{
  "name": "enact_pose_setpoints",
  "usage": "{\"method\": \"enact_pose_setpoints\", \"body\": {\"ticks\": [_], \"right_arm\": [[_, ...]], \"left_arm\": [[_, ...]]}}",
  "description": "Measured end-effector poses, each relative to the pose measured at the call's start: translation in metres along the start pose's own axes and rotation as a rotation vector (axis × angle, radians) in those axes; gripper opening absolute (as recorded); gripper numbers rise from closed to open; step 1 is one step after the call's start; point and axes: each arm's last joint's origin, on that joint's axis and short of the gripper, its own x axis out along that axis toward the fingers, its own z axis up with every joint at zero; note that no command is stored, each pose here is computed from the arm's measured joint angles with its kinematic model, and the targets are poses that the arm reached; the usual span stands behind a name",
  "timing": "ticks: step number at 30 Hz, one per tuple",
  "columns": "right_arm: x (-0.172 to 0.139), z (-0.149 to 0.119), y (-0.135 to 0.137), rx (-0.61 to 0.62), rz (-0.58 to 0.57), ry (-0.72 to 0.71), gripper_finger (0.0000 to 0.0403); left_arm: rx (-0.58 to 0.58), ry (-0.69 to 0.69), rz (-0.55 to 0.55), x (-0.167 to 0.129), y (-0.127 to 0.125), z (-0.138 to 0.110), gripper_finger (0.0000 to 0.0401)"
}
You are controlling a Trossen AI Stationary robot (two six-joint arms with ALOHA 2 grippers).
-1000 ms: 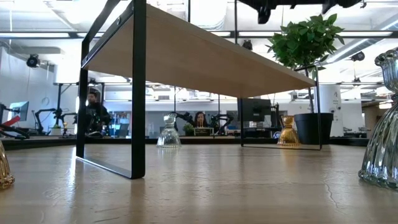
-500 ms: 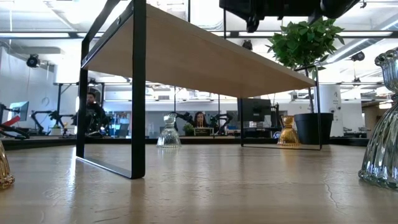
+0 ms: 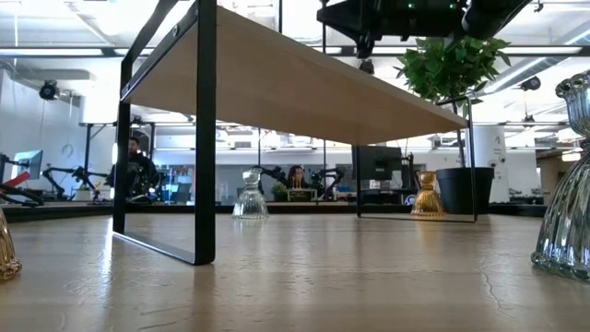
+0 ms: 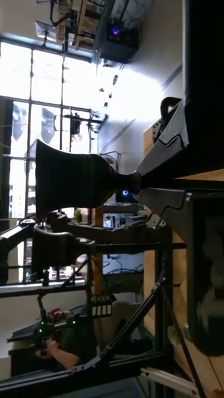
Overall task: Pick & Place candle stick holders
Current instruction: Put the top black candle holder on the shelf
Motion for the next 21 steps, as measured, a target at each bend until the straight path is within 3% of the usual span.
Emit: {"method": "enact_pose_setpoints", "body": {"ticks": [21], "right_arm": [[0.0061,-0.0098,-0.0040,0.021,0.014,0.017,0.0011]], "left_arm": [[0.002,-0.002,0.000,0.0000,0.0000,0.0003,0.0163]]}}
